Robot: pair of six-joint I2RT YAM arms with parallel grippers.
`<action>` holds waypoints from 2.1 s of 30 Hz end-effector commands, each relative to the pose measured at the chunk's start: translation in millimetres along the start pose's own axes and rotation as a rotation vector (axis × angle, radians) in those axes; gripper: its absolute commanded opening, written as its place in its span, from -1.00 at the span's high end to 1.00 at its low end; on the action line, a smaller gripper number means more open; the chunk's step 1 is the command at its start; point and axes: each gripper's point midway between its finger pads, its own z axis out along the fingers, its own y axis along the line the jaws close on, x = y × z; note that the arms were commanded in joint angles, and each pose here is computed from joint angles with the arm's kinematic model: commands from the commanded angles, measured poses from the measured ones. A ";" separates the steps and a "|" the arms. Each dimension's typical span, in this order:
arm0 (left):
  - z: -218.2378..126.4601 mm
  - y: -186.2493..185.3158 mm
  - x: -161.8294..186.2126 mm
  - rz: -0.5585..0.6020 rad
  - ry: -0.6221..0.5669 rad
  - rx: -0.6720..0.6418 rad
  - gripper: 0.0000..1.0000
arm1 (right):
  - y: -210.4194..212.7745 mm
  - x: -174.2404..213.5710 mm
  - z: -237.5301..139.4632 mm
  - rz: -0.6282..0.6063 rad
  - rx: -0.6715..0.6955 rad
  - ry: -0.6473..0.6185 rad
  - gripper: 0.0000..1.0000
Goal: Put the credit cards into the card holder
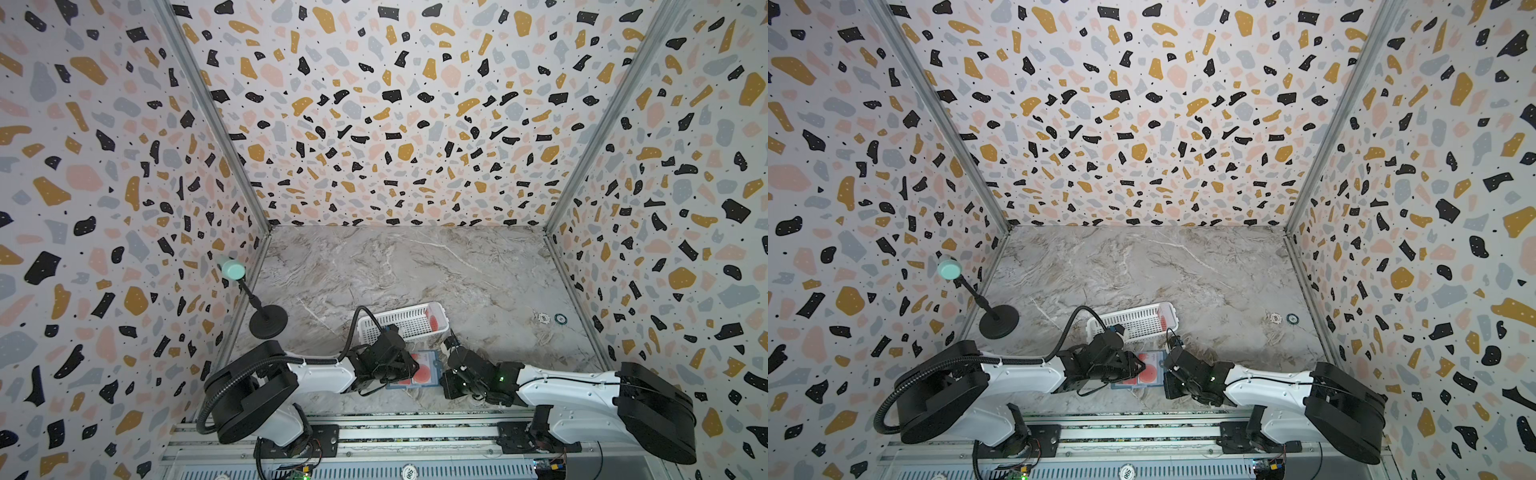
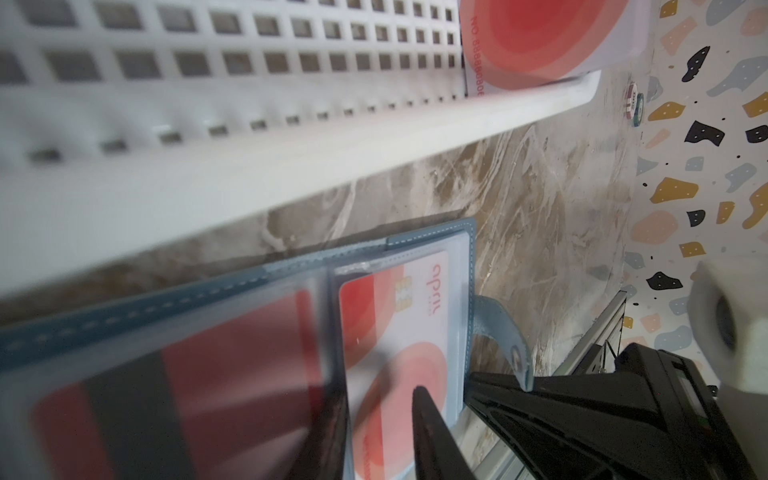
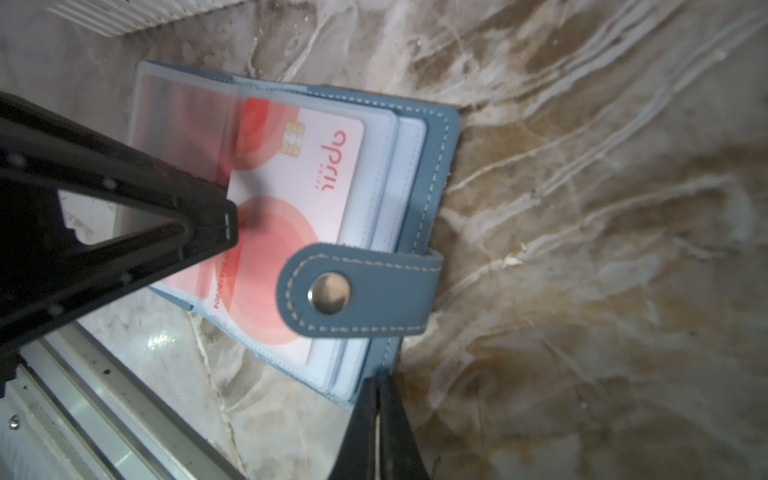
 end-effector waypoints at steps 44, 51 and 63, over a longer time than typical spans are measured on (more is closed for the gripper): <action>-62.0 57.2 -4.0 0.007 -0.056 -0.152 0.00 | -0.3 4.0 5.7 -0.011 0.025 0.023 0.87; -57.9 65.7 4.1 -0.003 -0.014 -0.112 -0.05 | 0.5 3.5 6.7 -0.013 0.029 0.027 0.87; -60.5 40.7 0.0 0.013 0.001 -0.006 -0.07 | -2.5 6.1 7.4 -0.013 0.038 0.033 0.87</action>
